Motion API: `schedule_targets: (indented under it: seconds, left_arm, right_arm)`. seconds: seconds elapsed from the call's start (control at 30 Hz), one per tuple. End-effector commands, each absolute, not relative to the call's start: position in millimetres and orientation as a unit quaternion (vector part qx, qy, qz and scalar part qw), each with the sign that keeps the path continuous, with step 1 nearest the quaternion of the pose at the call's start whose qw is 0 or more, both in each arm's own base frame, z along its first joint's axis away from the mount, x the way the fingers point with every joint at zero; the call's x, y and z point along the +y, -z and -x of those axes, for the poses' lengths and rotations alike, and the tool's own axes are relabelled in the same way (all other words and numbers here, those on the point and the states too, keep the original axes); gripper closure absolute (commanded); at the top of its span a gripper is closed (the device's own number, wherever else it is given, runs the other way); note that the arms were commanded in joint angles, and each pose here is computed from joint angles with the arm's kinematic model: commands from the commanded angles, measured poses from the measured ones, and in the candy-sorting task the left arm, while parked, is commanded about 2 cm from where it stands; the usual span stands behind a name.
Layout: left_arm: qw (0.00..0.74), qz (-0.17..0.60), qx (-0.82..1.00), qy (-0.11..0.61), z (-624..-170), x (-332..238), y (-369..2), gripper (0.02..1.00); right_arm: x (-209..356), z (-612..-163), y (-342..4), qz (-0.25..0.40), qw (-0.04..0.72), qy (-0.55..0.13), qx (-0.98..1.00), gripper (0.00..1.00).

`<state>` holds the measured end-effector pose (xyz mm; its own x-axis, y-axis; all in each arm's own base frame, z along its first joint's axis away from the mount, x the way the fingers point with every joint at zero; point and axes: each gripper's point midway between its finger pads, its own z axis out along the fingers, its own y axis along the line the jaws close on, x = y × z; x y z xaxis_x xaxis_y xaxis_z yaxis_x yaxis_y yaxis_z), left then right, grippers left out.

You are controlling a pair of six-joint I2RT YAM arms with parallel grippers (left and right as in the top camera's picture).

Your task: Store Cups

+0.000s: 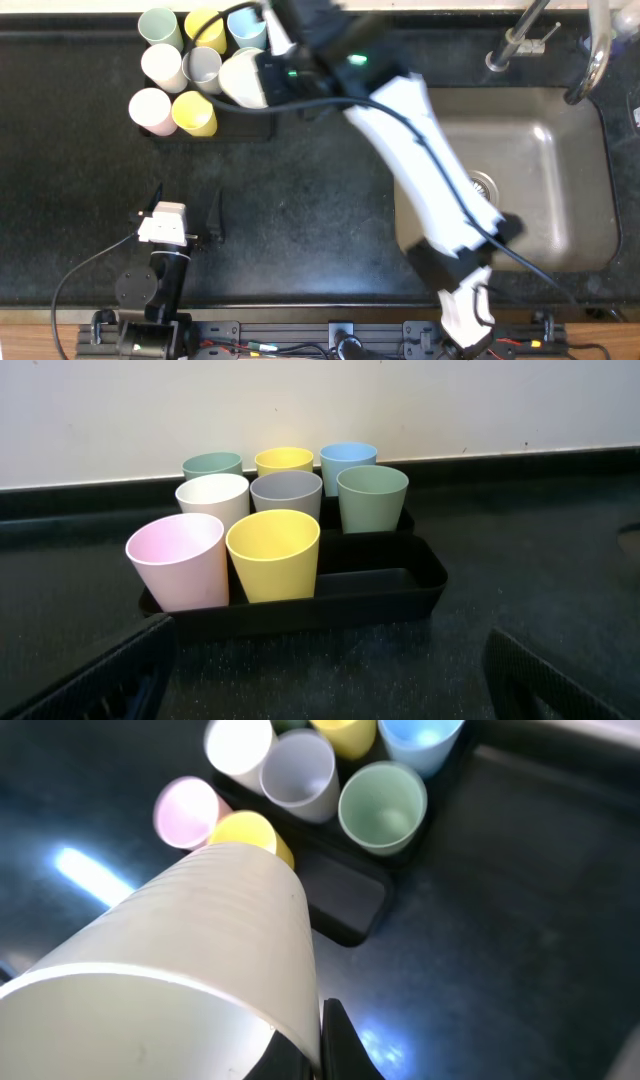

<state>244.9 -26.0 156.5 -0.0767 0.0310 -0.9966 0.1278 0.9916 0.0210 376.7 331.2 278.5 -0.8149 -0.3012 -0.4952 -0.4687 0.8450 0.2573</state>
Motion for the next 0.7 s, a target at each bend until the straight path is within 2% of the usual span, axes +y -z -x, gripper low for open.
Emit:
schedule_targets:
  seconds: [0.03, 0.37, 0.7]
  left_arm:
    - [0.679, -0.059, 0.731, 0.033, -244.6, -25.9, -157.1, 0.018]
    - [0.679, -0.059, 0.731, 0.033, -244.6, -25.9, -157.1, 0.018]
    - [0.679, -0.059, 0.731, 0.033, -244.6, -25.9, -157.0, 0.018]
  right_arm:
    - [343.3, -382.2, -240.6, 0.189, 0.194, -0.159, 0.949, 0.958]
    - [348.4, -393.3, -181.7, 0.182, 0.156, -0.111, 0.964, 0.958]
    - [351.8, -399.5, -154.3, 0.182, 0.142, -0.097, 0.968, 0.958]
